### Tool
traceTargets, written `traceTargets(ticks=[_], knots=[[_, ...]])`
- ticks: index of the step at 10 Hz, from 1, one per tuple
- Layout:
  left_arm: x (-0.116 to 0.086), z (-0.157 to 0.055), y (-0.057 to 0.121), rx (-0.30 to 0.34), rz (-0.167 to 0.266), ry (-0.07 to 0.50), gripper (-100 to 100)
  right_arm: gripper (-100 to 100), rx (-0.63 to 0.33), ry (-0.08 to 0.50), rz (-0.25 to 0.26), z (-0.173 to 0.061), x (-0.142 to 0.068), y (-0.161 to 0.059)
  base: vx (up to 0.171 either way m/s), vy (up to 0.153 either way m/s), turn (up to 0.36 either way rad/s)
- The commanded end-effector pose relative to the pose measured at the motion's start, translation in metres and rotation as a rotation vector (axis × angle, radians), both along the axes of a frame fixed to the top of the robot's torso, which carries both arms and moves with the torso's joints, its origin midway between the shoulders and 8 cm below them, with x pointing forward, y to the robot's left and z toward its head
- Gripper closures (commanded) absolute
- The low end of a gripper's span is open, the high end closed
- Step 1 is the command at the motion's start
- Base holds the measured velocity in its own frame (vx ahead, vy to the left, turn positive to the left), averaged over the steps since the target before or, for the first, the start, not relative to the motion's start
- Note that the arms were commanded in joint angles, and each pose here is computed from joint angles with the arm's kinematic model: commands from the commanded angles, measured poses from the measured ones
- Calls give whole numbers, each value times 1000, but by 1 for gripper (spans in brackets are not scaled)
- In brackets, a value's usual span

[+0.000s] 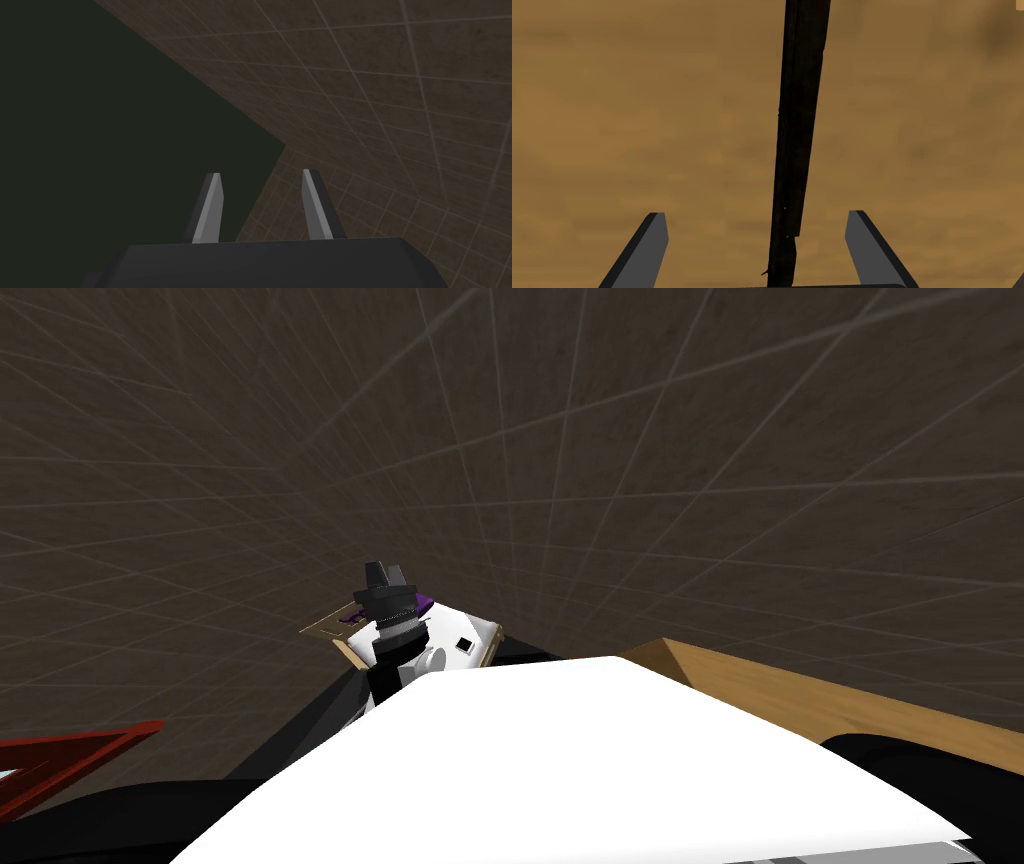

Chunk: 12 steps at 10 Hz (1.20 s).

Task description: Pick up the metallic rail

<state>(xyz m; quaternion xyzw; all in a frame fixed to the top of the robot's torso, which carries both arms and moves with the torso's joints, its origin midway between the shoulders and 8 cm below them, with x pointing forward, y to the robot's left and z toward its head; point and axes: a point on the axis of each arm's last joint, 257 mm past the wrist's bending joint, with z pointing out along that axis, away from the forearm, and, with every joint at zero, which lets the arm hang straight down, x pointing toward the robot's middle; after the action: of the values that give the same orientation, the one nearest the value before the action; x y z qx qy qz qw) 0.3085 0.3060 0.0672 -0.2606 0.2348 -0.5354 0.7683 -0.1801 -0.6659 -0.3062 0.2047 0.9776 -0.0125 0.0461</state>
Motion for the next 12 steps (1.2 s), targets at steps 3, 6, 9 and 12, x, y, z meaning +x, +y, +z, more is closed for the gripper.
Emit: traceTargets(ticks=[3, 6, 9, 12], knots=[[0, 0, 0, 0, 0, 0, 0, -100, 4, 0, -27, -16, -10, 9, -26, -28, 93], [0, 0, 0, 0, 0, 0, 0, 100, 6, 0, -29, -17, -10, 10, 0, 0, 0], [0, 0, 0, 0, 0, 0, 0, 0, 4, 1, -30, -16, -11, 10, 0, 0, 0], [0, 0, 0, 0, 0, 0, 0, 100, -1, 1, 2, 3, 1, 0, 21, 22, -130]])
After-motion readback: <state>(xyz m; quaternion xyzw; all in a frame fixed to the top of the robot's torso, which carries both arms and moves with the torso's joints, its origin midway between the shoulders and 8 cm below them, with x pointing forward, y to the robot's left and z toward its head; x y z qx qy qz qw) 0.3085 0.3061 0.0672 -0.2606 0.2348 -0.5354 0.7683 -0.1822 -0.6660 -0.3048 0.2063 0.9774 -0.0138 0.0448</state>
